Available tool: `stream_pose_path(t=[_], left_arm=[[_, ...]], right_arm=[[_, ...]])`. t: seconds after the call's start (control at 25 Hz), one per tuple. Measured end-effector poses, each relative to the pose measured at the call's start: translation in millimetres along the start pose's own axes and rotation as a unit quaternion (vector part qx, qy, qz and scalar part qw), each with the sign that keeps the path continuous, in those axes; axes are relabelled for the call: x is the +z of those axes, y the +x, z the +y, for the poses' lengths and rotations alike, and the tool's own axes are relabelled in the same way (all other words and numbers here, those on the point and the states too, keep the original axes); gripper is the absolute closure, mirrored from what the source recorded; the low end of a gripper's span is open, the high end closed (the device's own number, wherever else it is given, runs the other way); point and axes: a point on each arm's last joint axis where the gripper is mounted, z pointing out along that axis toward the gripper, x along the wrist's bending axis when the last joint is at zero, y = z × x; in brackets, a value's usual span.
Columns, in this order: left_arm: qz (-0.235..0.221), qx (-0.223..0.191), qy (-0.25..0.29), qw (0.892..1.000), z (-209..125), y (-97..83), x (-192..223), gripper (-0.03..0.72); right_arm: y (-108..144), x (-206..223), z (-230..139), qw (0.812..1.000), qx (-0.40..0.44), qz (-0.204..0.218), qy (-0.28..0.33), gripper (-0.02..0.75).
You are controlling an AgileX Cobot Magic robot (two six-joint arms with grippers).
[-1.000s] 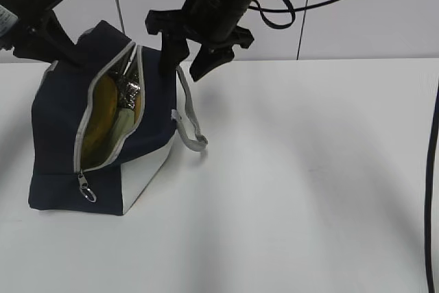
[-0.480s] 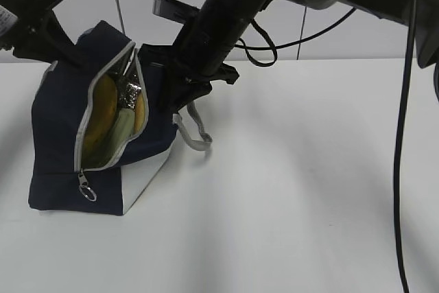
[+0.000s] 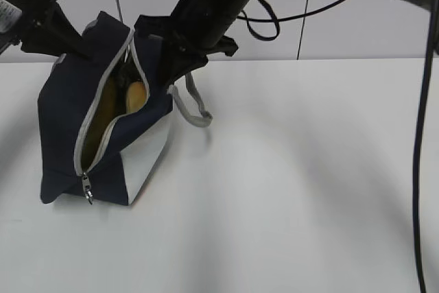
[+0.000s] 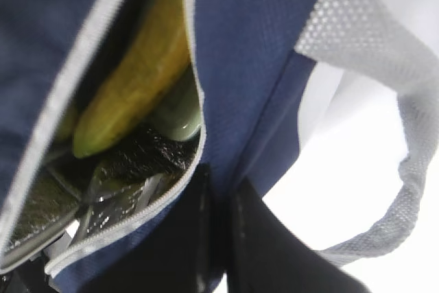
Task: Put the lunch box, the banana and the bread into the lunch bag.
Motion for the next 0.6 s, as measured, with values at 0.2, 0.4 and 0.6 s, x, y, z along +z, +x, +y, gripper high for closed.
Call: stream_pose_path(t=[0.2, 0.4, 0.6], left_arm=[[-0.069, -0.005, -0.021, 0.997, 3.8, -12.3, -0.9, 0.691], [-0.103, -0.012, -0.057, 0.993, 9.0, -26.9, 3.9, 0.691], [-0.118, -0.006, -0.073, 0.99, 11.1, -41.6, 22.0, 0.691]], right_arm=[[-3.2, -59.9, 3.3, 0.998, -0.009, -0.035, -0.051, 0.743], [-17.0, -102.0, 3.0, 0.994, 0.003, -0.06, -0.09, 0.743], [-26.0, -106.5, 0.7, 0.993, 0.013, -0.081, -0.087, 0.743]])
